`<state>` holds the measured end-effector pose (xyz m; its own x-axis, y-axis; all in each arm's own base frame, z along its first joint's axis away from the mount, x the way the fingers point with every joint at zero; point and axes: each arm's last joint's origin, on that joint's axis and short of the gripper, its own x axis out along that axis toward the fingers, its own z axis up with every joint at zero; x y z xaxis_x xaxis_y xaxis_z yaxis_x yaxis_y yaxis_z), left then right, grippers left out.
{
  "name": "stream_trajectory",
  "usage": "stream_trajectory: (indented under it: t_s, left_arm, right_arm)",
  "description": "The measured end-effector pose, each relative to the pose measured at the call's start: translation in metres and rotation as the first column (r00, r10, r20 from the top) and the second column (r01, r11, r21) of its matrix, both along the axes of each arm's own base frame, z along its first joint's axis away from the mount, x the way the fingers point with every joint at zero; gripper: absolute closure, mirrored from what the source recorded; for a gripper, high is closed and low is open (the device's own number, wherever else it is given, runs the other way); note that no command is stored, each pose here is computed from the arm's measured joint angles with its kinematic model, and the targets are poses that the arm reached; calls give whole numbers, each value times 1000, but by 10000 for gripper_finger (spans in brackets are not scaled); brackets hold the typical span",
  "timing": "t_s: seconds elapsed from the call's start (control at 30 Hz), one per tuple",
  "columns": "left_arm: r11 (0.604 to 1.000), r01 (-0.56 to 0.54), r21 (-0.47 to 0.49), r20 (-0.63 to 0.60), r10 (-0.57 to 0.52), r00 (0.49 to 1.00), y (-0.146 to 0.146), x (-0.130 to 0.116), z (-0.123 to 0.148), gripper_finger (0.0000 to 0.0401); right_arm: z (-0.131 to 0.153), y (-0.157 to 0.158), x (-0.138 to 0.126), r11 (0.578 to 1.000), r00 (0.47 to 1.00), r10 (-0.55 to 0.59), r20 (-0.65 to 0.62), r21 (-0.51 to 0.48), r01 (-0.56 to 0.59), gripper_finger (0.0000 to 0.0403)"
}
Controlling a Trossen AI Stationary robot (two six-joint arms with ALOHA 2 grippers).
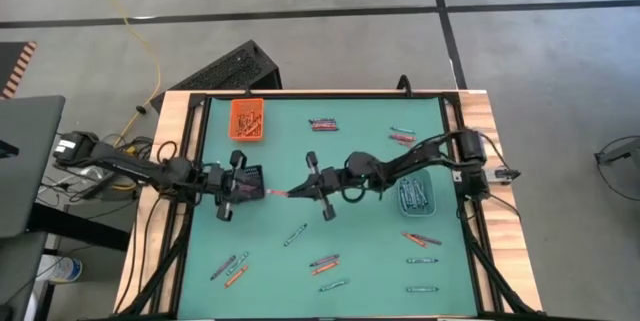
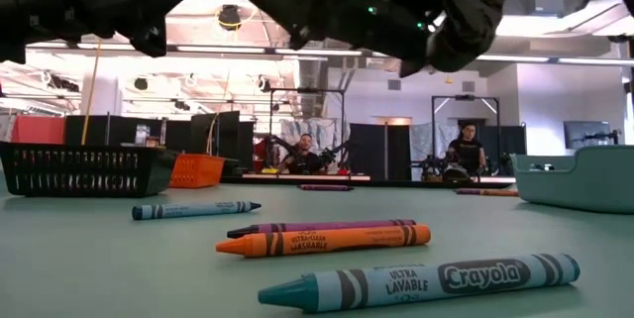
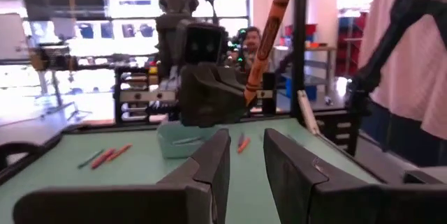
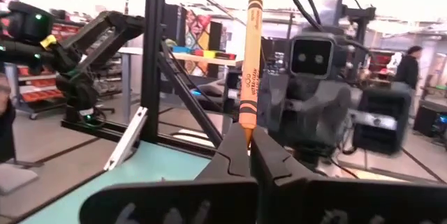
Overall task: Sort crayons
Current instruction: Put the orange crayon into the orange bin
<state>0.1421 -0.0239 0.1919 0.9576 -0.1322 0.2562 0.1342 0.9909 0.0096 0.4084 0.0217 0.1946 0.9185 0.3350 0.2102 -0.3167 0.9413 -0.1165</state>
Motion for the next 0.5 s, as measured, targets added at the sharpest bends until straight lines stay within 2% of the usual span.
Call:
stream_trajectory:
  t_s: [0.13, 0.37, 0.5]
  left_arm:
    - [1000, -13, 25, 36, 12, 999, -2, 4, 1, 324]
    - [998, -26, 58, 9, 26, 1000, -4, 14, 0, 324]
    - [996, 38, 77, 6, -38, 999, -7, 20, 3, 324]
  right_arm:
    - [-3, 2, 14, 999, 1000, 15, -10, 40, -15, 403]
    - [-11, 1, 29, 999, 999, 15, -48, 48, -13, 403]
    - [-11, 2, 30, 999, 998, 16, -54, 47, -13, 403]
